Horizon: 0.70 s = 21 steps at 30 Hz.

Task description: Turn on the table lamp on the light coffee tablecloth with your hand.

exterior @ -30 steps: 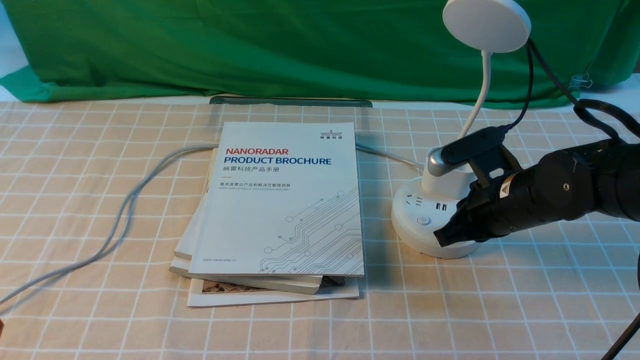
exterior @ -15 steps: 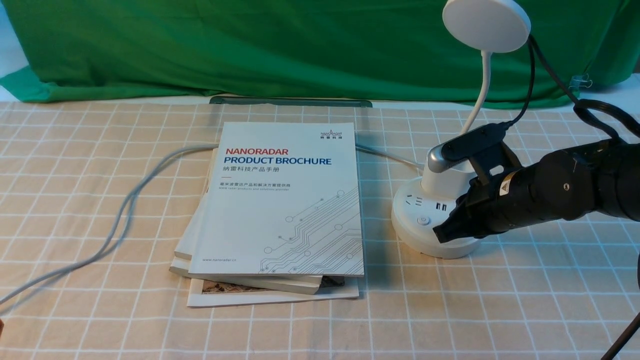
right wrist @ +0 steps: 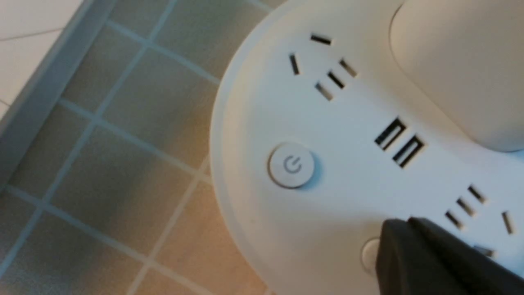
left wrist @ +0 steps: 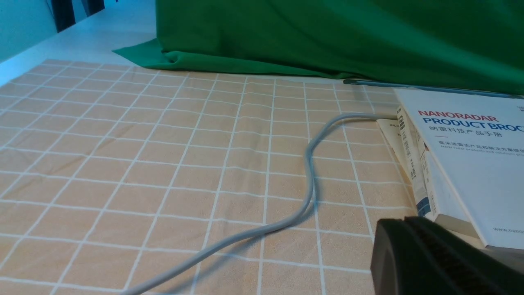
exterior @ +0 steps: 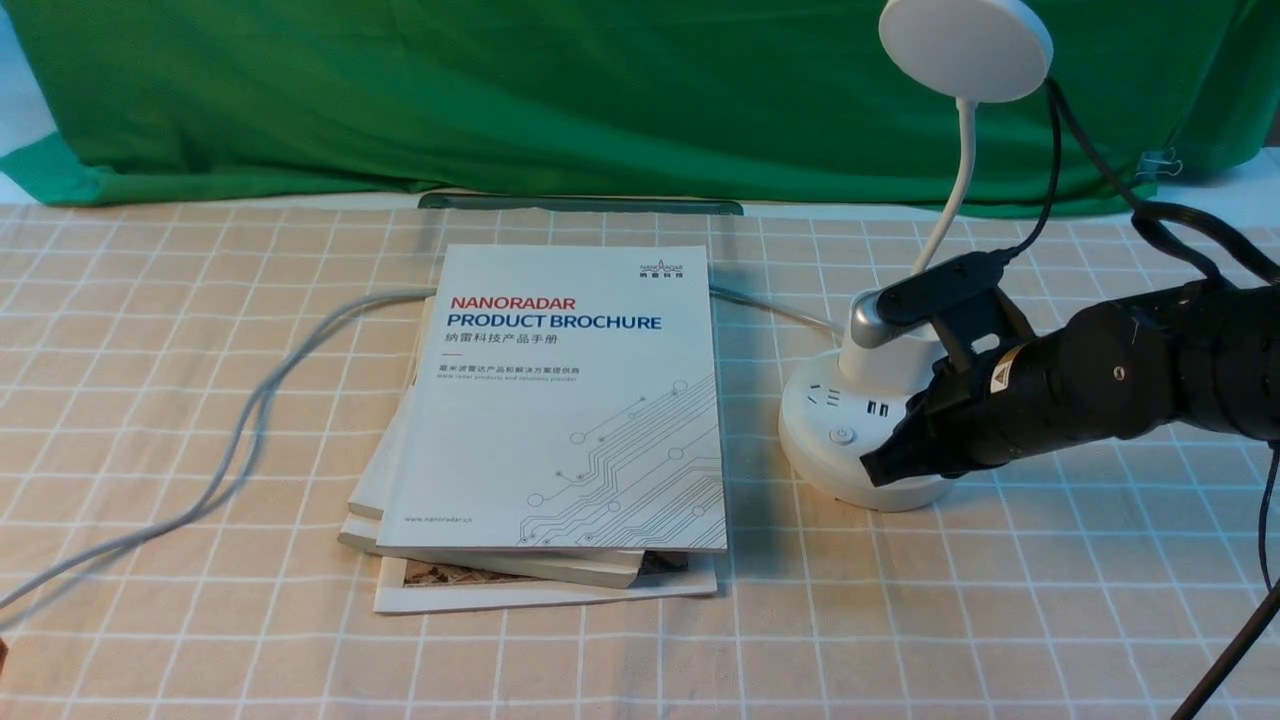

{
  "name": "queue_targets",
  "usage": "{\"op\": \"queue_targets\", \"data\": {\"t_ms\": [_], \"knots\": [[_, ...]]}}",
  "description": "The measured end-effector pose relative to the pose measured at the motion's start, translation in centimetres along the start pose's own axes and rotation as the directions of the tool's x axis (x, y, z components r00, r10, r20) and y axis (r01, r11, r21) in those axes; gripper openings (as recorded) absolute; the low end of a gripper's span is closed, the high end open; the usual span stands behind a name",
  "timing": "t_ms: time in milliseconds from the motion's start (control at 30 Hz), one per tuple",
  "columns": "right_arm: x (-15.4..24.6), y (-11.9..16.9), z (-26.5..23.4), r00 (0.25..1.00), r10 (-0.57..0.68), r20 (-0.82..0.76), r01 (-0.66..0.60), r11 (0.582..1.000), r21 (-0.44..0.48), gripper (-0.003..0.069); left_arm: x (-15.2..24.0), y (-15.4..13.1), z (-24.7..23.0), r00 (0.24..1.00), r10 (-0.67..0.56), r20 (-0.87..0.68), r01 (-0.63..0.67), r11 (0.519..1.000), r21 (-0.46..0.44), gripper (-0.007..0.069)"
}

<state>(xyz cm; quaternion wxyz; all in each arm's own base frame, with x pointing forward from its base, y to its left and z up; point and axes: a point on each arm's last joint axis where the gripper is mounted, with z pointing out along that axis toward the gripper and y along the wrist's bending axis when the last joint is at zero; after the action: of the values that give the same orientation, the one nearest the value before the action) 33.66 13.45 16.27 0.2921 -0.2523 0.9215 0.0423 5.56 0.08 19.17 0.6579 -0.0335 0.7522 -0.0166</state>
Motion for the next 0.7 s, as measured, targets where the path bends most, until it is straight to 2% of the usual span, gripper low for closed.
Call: {"op": "queue_targets", "data": {"t_ms": [167, 233, 300, 333, 467, 667, 700], "knots": [[-0.2, 0.1, -1.1, 1.000, -0.005, 0.014, 0.005, 1.000, 0.000, 0.0030, 0.0, 0.0, 0.0, 1.000, 0.004, 0.000, -0.004, 1.000, 0.000, 0.0021], [-0.7, 0.1, -3.4, 0.999, 0.002, 0.038, -0.002, 1.000, 0.002, 0.0030, 0.0, 0.0, 0.0, 1.000, 0.004, 0.000, -0.004, 1.000, 0.000, 0.0021], [-1.5, 0.0, -5.6, 0.994, 0.013, 0.110, -0.014, 1.000, 0.010, 0.0030, 0.0, 0.0, 0.0, 1.000, 0.004, 0.000, -0.004, 1.000, 0.000, 0.0021], [-2.5, -0.1, -8.9, 0.979, 0.016, 0.205, -0.021, 1.000, 0.022, 0.0030, 0.0, 0.0, 0.0, 1.000, 0.004, 0.000, -0.004, 1.000, 0.000, 0.0021], [-3.1, 0.0, -14.9, 0.931, 0.026, 0.365, -0.042, 0.999, 0.036, 0.0033, 0.0, 0.0, 0.0, 1.000, 0.004, 0.000, -0.004, 1.000, 0.000, 0.0021], [0.8, 0.6, -20.3, 0.844, 0.079, 0.531, -0.109, 0.994, 0.025, 0.0037, 0.0, 0.0, 0.0, 1.000, 0.005, 0.000, -0.005, 1.000, 0.000, 0.0021], [2.5, 0.8, -21.7, 0.811, 0.083, 0.579, -0.118, 0.993, 0.024, 0.0038, 0.0, 0.0, 0.0, 1.000, 0.006, 0.000, -0.006, 1.000, 0.000, 0.0021]]}}
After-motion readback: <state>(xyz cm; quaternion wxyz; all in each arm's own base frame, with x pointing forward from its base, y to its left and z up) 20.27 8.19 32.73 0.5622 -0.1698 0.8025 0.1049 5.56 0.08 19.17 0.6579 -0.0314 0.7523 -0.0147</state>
